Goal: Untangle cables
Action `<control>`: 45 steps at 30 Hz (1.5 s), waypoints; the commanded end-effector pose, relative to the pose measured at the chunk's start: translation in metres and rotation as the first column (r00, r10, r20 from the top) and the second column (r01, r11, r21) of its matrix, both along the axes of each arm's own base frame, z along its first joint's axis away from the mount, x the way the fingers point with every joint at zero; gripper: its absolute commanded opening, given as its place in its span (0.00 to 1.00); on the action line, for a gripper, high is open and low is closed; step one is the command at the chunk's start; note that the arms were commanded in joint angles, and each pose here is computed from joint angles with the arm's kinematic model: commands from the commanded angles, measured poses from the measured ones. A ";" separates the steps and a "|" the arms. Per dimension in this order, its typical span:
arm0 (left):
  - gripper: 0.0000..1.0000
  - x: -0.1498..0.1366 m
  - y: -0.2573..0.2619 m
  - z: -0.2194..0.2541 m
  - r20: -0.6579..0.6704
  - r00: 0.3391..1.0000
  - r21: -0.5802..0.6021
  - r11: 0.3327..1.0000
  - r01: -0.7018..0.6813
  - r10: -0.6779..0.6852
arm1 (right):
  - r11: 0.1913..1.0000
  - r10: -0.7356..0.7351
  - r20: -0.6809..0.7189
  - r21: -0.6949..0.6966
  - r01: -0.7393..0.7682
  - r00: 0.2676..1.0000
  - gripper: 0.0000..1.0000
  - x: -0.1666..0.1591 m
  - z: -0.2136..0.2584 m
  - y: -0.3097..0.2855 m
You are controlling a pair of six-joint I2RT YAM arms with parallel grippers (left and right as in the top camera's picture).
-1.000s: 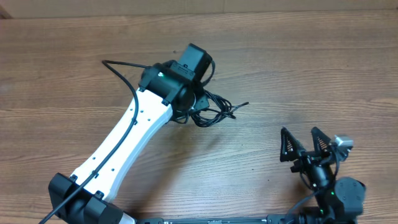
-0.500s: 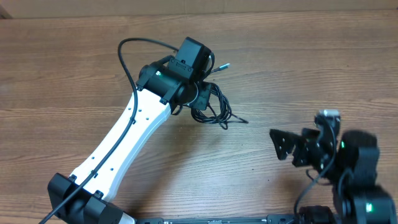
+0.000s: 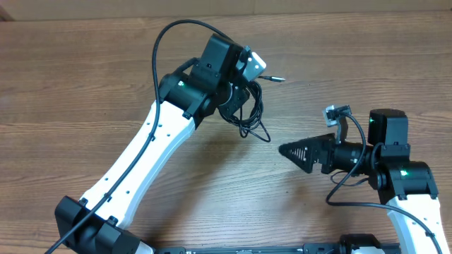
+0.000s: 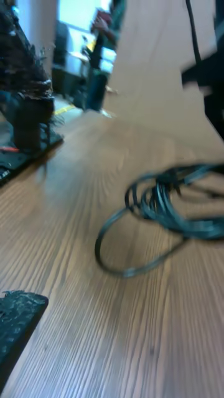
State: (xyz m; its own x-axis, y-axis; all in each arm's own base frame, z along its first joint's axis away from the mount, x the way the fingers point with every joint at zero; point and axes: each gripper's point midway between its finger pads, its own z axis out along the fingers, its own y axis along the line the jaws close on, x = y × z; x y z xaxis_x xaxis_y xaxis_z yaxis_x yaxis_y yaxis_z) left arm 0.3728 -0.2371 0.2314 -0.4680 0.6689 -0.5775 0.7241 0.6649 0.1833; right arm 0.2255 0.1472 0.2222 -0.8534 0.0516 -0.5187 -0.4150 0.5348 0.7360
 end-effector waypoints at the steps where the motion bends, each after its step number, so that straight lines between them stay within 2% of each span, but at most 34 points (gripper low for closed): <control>1: 0.04 0.001 -0.011 0.022 0.067 0.997 -0.024 0.999 0.044 -0.043 | 0.994 0.095 0.122 0.050 -0.101 0.988 0.95 -0.006 0.024 0.009; 8: 0.04 -0.006 -0.021 0.022 0.065 0.996 -0.023 0.997 0.070 -0.069 | 0.993 0.110 0.158 0.031 -0.116 0.981 0.89 -0.006 0.024 0.009; 12: 0.04 -0.007 -0.022 0.022 0.029 1.000 -0.075 0.997 0.004 -0.001 | 0.989 0.136 0.192 0.023 -0.143 0.972 0.79 -0.007 0.026 0.014; 14: 0.04 -0.008 -0.022 0.021 -0.002 0.999 -0.110 0.993 -0.051 0.051 | 0.983 0.181 0.259 -0.008 -0.185 0.949 0.79 -0.008 0.027 0.019; 17: 0.04 -0.017 -0.019 0.013 -0.131 0.975 -0.172 0.965 -0.200 0.179 | 0.982 0.173 0.286 -0.123 -0.143 0.943 0.77 0.002 0.015 0.020; 21: 0.04 -0.024 -0.016 0.008 -0.170 0.966 -0.159 0.962 -0.222 0.195 | 0.977 0.160 0.297 -0.181 -0.109 0.941 0.75 0.008 0.009 0.018; 27: 0.04 -0.029 -0.013 0.004 -0.217 0.946 -0.157 0.948 -0.277 0.241 | 0.978 0.159 0.324 -0.180 -0.104 0.933 0.71 0.013 0.012 0.019; 32: 0.04 -0.029 -0.010 0.002 -0.315 0.866 -0.201 0.865 -0.460 0.387 | 0.978 0.160 0.304 -0.181 -0.107 0.939 0.67 0.015 0.007 0.019; 36: 0.04 -0.014 0.017 0.002 -0.284 0.740 -0.190 0.720 -0.667 0.610 | 0.977 0.160 0.294 -0.181 -0.110 0.942 0.65 0.017 0.004 0.020; 39: 0.04 -0.014 0.020 0.002 -0.315 0.678 -0.205 0.650 -0.732 0.664 | 0.977 0.161 0.300 -0.182 -0.109 0.940 0.65 0.017 0.005 0.020; 42: 0.04 -0.014 0.020 0.002 -0.328 0.662 -0.207 0.633 -0.746 0.673 | 0.968 0.199 0.353 -0.214 -0.128 0.914 0.64 0.018 0.005 0.020; 45: 0.04 -0.019 0.020 -0.001 -0.358 0.643 -0.196 0.618 -0.761 0.677 | 0.955 0.198 0.388 -0.281 -0.089 0.900 0.59 0.027 0.000 0.013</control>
